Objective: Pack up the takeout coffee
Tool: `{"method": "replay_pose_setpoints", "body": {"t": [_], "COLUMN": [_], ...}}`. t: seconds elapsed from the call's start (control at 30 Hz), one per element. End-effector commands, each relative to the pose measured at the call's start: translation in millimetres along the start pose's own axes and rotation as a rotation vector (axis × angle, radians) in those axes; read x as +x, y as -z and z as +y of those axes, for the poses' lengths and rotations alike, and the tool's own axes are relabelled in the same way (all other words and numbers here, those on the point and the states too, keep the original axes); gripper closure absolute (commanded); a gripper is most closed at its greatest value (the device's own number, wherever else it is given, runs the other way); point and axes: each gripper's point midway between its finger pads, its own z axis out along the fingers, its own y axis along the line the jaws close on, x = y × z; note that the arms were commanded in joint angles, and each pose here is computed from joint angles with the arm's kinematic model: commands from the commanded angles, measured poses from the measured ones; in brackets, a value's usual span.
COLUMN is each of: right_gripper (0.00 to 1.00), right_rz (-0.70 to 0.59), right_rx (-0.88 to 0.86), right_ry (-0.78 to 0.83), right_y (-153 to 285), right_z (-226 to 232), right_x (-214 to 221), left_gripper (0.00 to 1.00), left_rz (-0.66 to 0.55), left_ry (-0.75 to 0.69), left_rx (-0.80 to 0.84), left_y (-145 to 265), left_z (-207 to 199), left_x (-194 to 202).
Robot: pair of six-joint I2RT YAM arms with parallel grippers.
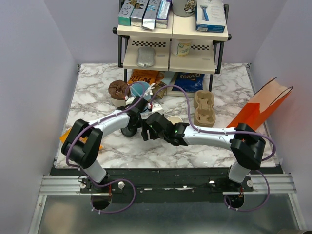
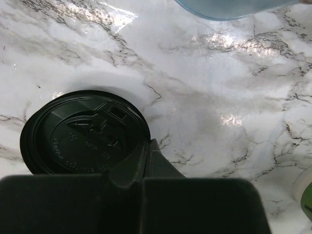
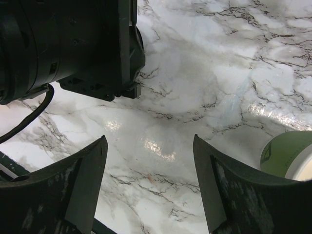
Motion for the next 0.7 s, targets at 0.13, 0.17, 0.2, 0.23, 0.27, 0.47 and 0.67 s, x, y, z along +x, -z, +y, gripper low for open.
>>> {"method": "replay_pose_setpoints", "body": {"t": [0.13,0.17,0.2,0.23,0.27,0.47,0.67], "right_gripper": [0.21,0.21,0.21,0.21,0.21,0.20,0.14], "right_rz": [-0.021,-0.028,-0.027,-0.027,-0.035,-0.104,-0.298], "right_rx": [0.007,-0.015,-0.024,-0.040,-0.084,-0.367,-0.622], "right_ry": [-0.002,-0.003,0.012,0.016,0.010,0.072,0.252], "right_y": [4.7,5.9,6.6,8.1,13.8,47.8,103.3], "right_z": [-5.0,-1.3,-2.0,-0.2,7.0,37.8,54.8], "right_x": [-8.7,-11.4,-10.0,-9.5,-13.9,-22.1,-31.0], "left_gripper": [1.00,1.00,1.00,1.00,1.00,1.00,1.00], "left_rz": [-0.008,-0.008,-0.032,-0.023,-0.008,-0.031,-0.088], "left_ry": [-0.006,-0.011,-0.005,-0.002,-0.003,0.083,0.087], "left_rx": [0.127,0.141,0.185,0.239,0.265,0.593,0.859], "left_y": [30.1,32.6,44.4,51.7,52.6,92.3,146.8], "left_z": [-14.3,-12.5,-15.4,-20.1,-17.2,-28.8,-40.9], "left_x": [-2.5,1.1,-2.9,-1.0,8.4,12.8,9.3]}}
